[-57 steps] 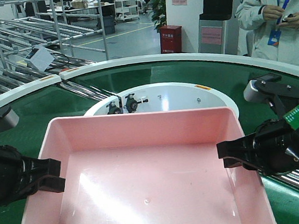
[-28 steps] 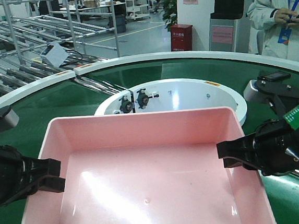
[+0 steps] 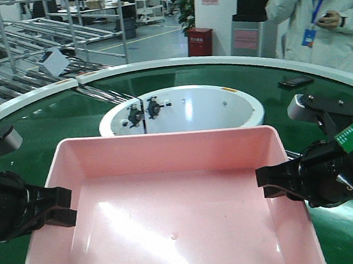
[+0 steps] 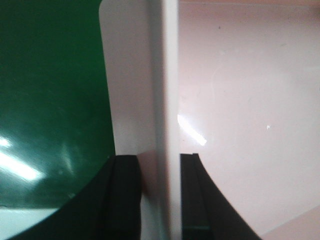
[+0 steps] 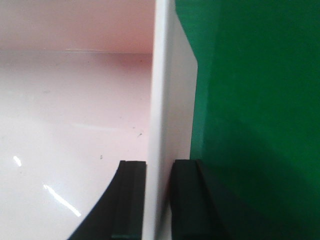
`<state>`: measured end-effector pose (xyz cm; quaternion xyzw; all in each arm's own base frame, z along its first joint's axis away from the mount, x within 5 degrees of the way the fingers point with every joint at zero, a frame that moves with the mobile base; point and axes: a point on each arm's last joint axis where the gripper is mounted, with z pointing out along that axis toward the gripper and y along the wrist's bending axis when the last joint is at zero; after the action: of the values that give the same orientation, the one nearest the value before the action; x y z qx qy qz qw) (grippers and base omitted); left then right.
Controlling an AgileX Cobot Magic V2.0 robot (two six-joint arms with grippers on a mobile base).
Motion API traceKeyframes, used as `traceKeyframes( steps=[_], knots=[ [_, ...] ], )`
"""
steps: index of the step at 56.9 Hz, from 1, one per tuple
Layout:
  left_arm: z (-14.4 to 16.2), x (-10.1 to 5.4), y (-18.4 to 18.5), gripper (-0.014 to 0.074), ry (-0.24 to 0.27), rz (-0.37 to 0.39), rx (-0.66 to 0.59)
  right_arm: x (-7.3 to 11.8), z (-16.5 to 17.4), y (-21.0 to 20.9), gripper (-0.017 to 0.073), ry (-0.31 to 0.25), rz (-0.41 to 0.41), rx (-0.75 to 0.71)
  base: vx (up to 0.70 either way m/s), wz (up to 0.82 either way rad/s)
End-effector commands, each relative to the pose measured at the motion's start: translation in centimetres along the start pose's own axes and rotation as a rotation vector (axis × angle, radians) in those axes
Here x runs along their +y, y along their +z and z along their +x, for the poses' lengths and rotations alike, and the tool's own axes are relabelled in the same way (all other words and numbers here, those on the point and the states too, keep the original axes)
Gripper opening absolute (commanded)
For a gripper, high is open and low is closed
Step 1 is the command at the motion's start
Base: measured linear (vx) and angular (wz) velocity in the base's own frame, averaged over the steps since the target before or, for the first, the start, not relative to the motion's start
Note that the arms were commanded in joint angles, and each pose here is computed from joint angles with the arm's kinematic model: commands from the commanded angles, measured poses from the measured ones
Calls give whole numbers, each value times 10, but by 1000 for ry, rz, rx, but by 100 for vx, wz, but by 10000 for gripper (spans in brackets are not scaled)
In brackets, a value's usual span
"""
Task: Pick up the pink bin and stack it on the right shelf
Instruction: 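Hold the pink bin with both grippers while the base turns away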
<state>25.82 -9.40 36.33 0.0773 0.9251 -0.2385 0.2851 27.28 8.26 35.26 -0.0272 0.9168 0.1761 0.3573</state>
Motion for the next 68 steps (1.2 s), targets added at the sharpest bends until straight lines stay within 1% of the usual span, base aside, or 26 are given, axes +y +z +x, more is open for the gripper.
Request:
traceKeyframes(
  steps=[1,13,25,49,68],
  knots=[
    [-7,-15,-19,-5,-19,88,-90,6,-18,-21,-8,6,-36,-154,-25,-25],
    [-7,-15,-19,-5,-19,88,-90,6,-18,-21,-8,6,-36,-154,-24,-35],
    [-7,-15,-19,-5,-19,88,-90,6,-18,-21,-8,6,-36,-154,-20,-57],
    [-7,-16,-19,-5,-18,88,-91,6,-18,-21,-8,6,-36,-154,-13,-78],
    [-7,-16,-19,-5,-18,88,-91,6,-18,-21,-8,6,-36,-154,0,-76]
  ],
)
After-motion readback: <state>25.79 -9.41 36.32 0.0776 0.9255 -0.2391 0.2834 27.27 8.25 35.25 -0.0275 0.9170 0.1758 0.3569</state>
